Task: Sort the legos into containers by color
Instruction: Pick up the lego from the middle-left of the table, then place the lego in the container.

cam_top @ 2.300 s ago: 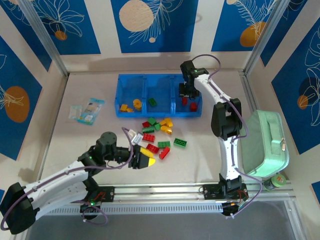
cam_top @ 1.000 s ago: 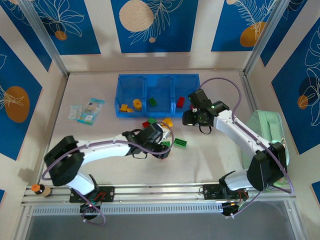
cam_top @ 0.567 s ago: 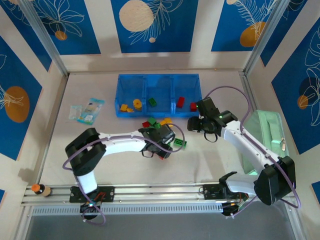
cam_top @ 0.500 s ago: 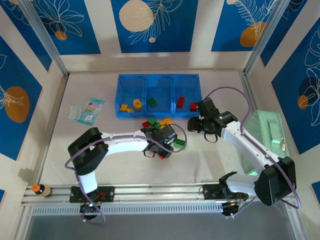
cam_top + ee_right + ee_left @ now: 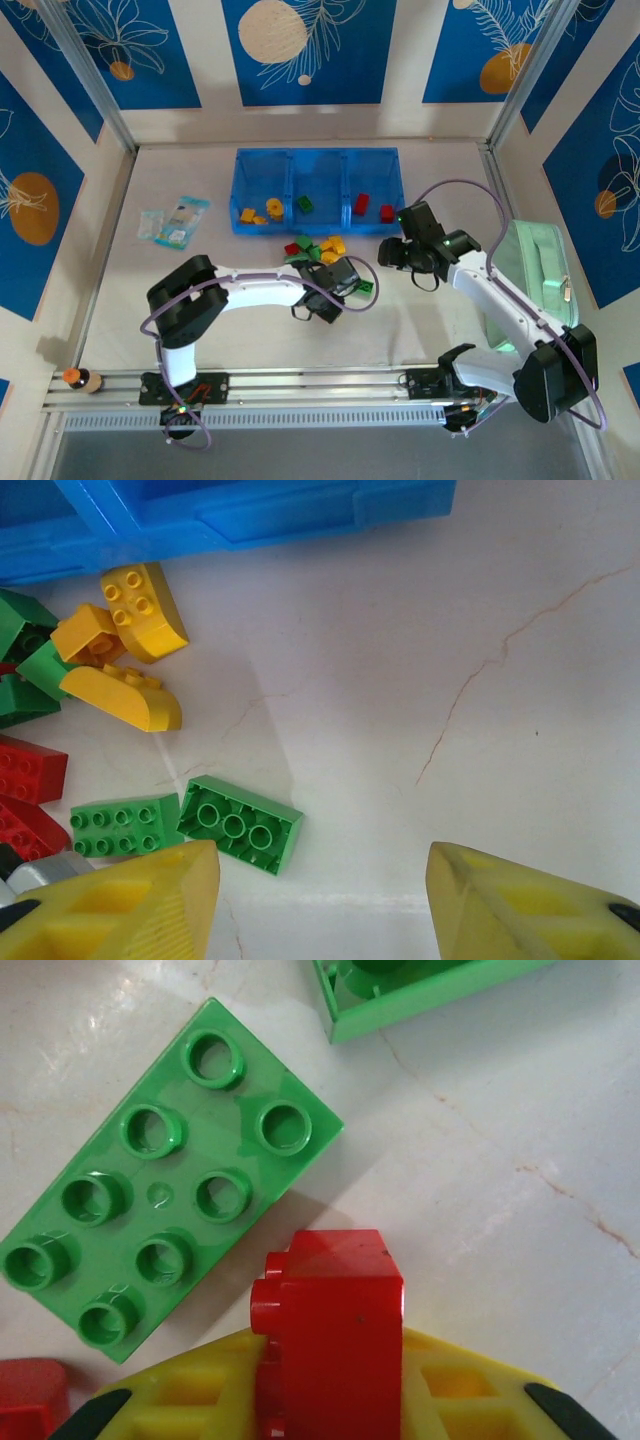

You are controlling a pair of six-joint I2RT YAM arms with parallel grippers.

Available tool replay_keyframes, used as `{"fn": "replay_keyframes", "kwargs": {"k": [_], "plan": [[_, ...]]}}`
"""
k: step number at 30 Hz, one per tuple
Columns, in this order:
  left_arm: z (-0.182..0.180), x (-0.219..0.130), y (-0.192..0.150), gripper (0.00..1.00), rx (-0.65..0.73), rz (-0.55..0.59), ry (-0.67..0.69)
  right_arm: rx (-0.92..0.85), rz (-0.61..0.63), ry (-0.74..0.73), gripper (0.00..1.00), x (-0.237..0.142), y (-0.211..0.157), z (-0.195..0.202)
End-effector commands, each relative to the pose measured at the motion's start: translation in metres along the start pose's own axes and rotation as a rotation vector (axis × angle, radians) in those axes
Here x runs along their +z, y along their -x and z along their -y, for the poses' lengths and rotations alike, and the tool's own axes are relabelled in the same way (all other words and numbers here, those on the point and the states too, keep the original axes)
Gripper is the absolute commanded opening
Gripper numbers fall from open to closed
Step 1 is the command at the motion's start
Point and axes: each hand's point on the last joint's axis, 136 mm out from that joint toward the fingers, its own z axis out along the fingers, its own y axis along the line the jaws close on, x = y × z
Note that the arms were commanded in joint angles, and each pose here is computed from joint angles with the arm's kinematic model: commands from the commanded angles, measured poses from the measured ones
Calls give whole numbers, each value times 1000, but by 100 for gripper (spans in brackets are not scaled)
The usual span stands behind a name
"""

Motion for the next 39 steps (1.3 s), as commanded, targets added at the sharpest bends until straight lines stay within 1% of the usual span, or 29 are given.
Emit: {"fn": "replay_keyframes", "kwargs": {"k": [1,3,5,8,10,14,17,19,20,24,26,28,30,31,32,33,34,35,37,39], "plan": [[9,-38,33,28,7,112,-52,36,9,-3,57,-5,-5,6],[9,-59,55,28,-9,184,-96,54,14,-10,56,-5,-7,10],[1,-75,76,28,-32,240,-112,69,3,10,56,-3,-13,8],[-19,-95,112,28,-58,307,-76,71,-31,25,56,5,-26,7],[-30,-105,136,28,-64,353,-50,69,-55,2,56,9,-34,11],[-49,-114,189,27,-104,423,-59,66,-66,-5,56,7,-47,15],[-66,-108,227,26,-106,455,-23,66,-60,11,56,4,-53,15],[-76,-97,248,26,-115,451,-4,60,-64,19,56,2,-57,14],[-80,-87,255,26,-112,436,2,55,-70,21,56,1,-59,13],[-95,-69,283,26,-121,423,51,44,-78,21,56,-2,-64,13],[-99,-64,294,27,-128,444,49,50,-75,30,56,-3,-64,12],[-101,-58,300,30,-140,457,32,51,-77,38,56,-4,-66,11],[-105,-55,302,37,-151,462,44,51,-78,43,56,-4,-66,9],[-106,-56,302,44,-153,462,52,49,-80,41,56,-5,-67,9],[-106,-59,302,56,-151,464,51,47,-79,41,56,-5,-67,8],[-104,-66,302,66,-145,469,45,44,-78,39,56,-5,-67,8],[-102,-73,302,70,-136,475,43,43,-76,37,56,-5,-67,9],[-100,-85,302,71,-126,487,48,41,-76,36,56,-5,-67,8],[-97,-111,301,72,-108,514,68,39,-74,32,56,-5,-66,8],[-92,-144,296,72,-95,551,74,31,-72,25,56,-6,-65,8]]}}
